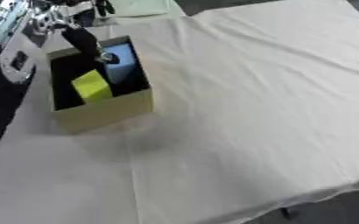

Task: Pick up objects on the table and place them in the box.

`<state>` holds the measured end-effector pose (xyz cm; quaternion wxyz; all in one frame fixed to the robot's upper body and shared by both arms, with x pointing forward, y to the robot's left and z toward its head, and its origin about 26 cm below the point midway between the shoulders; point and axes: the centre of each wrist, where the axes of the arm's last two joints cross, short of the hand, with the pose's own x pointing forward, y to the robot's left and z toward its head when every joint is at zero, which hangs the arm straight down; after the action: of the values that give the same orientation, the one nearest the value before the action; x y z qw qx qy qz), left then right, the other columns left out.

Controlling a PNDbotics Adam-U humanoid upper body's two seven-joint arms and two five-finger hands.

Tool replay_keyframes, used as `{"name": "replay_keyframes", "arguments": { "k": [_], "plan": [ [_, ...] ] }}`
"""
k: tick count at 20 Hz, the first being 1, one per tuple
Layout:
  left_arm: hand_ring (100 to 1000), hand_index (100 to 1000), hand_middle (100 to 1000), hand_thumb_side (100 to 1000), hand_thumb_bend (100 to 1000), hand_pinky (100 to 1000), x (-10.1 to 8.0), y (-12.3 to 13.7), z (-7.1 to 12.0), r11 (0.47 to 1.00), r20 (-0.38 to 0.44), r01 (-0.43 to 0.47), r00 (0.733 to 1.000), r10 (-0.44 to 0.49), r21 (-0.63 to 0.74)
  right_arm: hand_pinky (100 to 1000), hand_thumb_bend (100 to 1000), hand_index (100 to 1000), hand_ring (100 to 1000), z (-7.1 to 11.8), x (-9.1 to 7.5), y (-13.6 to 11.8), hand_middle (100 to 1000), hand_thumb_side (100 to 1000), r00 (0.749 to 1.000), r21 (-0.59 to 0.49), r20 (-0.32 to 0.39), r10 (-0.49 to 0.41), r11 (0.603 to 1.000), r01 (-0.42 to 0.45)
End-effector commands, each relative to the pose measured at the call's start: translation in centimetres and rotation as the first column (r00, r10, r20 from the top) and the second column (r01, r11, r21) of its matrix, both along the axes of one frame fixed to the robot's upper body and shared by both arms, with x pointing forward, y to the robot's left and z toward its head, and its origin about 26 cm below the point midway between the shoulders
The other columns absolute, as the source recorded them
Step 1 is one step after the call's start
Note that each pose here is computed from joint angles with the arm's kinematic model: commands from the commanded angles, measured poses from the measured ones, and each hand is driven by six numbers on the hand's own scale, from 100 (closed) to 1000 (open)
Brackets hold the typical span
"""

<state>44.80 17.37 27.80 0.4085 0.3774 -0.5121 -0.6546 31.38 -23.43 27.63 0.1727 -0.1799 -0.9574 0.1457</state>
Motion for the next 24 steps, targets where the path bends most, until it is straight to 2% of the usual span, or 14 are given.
{"name": "replay_keyframes", "arguments": {
  "k": [1,6,8,11,12,14,17,18,19,21,24],
  "plan": [
    [842,908,832,353,721,783,-0.2,0.5,1.2,0.999,0.021,-0.019,1.000,0.019,0.034,809,100,852,737,0.8,-0.4,-0.1,568,753,1.000,-0.004,0.031,-0.003,1.000,0.003],
    [828,902,813,358,680,764,-0.5,0.5,1.8,1.000,0.064,-0.013,0.998,0.012,0.021,809,100,852,737,0.7,-0.4,-0.1,568,757,1.000,-0.004,0.030,-0.006,1.000,0.006],
    [801,881,788,339,569,728,-0.9,0.6,2.4,1.000,0.096,-0.007,0.995,0.008,-0.008,809,100,852,737,0.8,-0.4,-0.2,569,752,0.999,-0.004,0.031,-0.008,1.000,0.008],
    [768,904,767,359,449,686,-2.8,0.8,4.5,0.992,0.215,0.033,0.977,-0.007,-0.119,809,100,851,738,0.8,-0.4,-0.3,571,751,0.999,-0.005,0.035,-0.014,1.000,0.014],
    [752,900,755,383,376,669,-3.9,1.1,5.5,0.983,0.269,0.065,0.963,-0.017,-0.172,809,100,851,738,0.9,-0.4,-0.3,571,750,0.999,-0.005,0.038,-0.017,1.000,0.017],
    [721,902,737,400,304,634,-6.6,1.9,7.5,0.953,0.382,0.136,0.924,-0.024,-0.271,809,100,850,738,1.0,-0.4,-0.5,573,749,0.999,-0.008,0.043,-0.024,1.000,0.024],
    [706,905,733,443,262,618,-11.4,3.4,9.4,0.885,0.534,0.268,0.845,-0.025,-0.382,810,100,850,739,1.1,-0.4,-0.7,574,747,0.998,-0.015,0.049,-0.034,0.999,0.034],
    [706,906,734,447,259,617,-12.9,3.9,9.6,0.864,0.567,0.301,0.824,-0.023,-0.403,810,100,850,739,1.1,-0.4,-0.7,574,747,0.998,-0.017,0.051,-0.035,0.999,0.036],
    [702,908,732,488,233,611,-14.2,4.4,9.7,0.844,0.598,0.330,0.801,-0.013,-0.424,810,100,849,740,1.1,-0.4,-0.7,576,758,0.998,-0.019,0.054,-0.036,0.999,0.037],
    [695,908,723,540,198,599,-15.2,5.6,9.4,0.801,0.637,0.365,0.770,0.026,-0.474,810,100,848,741,1.3,-0.4,-0.7,578,746,0.998,-0.022,0.061,-0.036,0.999,0.037],
    [693,909,720,550,191,595,-15.3,7.3,8.6,0.731,0.675,0.405,0.731,0.102,-0.549,810,100,848,741,1.5,-0.4,-0.6,579,746,0.997,-0.026,0.070,-0.033,0.999,0.035]
  ]
}}
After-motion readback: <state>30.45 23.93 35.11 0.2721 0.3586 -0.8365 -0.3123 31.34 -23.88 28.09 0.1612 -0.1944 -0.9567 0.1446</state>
